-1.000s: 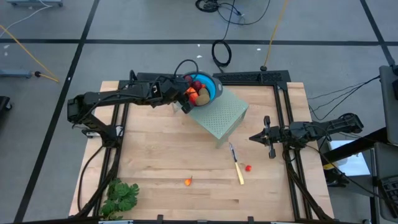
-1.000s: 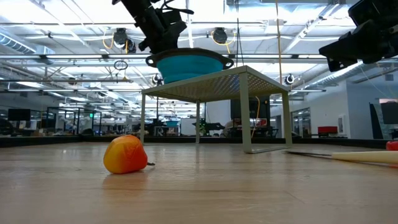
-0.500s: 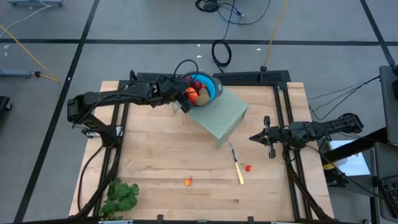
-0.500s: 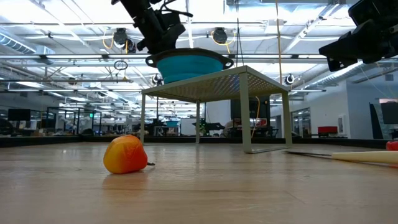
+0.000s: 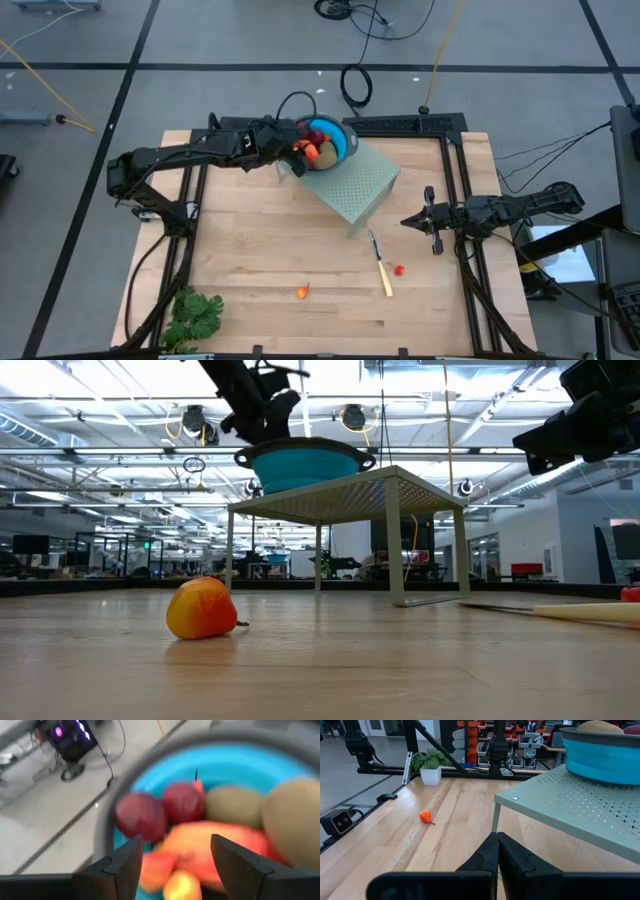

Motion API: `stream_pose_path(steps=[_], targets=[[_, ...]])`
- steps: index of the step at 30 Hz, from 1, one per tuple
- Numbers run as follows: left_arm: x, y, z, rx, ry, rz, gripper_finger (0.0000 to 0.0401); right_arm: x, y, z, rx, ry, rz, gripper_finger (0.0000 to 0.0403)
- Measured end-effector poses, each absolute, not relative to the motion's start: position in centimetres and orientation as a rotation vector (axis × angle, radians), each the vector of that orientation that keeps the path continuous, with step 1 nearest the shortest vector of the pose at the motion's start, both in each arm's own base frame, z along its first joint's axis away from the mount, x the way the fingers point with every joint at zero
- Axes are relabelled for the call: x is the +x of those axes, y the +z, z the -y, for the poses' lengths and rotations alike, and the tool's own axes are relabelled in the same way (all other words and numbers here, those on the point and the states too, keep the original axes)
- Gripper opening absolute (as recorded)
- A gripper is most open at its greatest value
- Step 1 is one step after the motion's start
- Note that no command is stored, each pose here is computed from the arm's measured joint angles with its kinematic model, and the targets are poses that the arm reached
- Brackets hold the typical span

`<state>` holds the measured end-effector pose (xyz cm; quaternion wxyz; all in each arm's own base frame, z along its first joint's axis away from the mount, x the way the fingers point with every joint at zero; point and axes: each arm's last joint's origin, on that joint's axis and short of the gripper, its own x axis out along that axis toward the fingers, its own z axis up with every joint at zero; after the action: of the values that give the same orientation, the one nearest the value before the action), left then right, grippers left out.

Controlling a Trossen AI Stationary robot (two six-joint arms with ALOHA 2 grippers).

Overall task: Pick & Place Fruit
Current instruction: Put the pear into the blue strainer bowl on the shelf

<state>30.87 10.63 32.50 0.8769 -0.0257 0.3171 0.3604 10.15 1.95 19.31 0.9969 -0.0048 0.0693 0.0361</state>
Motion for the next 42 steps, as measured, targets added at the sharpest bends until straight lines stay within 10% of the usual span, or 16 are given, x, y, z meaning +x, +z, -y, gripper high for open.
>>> stream_pose_path(steps=[29, 42], targets=[[30.7, 38.6, -7.7, -0.292, 0.669, -0.485, 0.0236, 10.1, 19.3, -2.0, -0.011, 0.077, -0.138, 0.0], [31.2, 38.4, -4.6, -0.328, 0.444, -0.548, 0.0081, 10.2, 19.3, -2.0, -0.013, 0.078, -0.139, 0.0]])
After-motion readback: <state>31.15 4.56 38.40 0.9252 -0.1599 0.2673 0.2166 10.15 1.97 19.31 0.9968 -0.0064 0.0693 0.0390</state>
